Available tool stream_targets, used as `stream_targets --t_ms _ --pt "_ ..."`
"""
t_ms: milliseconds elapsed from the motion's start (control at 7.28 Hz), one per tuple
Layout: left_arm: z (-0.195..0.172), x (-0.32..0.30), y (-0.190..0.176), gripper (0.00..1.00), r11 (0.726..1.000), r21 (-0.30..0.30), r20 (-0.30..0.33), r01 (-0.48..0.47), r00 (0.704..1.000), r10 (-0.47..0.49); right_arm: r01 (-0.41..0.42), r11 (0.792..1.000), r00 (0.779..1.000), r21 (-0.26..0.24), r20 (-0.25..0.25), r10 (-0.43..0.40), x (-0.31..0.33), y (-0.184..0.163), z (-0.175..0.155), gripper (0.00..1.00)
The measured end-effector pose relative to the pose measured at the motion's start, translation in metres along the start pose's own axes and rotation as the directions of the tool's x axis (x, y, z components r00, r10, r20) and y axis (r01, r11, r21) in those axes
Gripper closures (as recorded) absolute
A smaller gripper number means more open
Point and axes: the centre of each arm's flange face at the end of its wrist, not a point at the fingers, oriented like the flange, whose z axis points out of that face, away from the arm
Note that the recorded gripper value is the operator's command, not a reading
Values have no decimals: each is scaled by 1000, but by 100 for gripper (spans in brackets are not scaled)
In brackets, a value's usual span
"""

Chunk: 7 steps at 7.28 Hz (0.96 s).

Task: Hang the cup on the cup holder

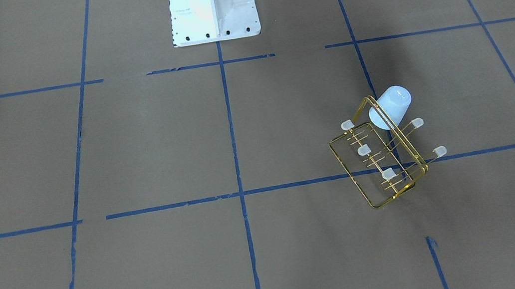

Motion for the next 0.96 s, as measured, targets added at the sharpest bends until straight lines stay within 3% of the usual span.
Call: stream_targets --t_ms 275,962 --pt "10 -3 11 0 1000 -16 -36 20 999 -20 0 1000 1000 0 0 0 0 0 0 0" --pt "10 -10 27 0 998 -33 -41 51 998 -53 0 1000 1000 0 0 0 0 0 0 0"
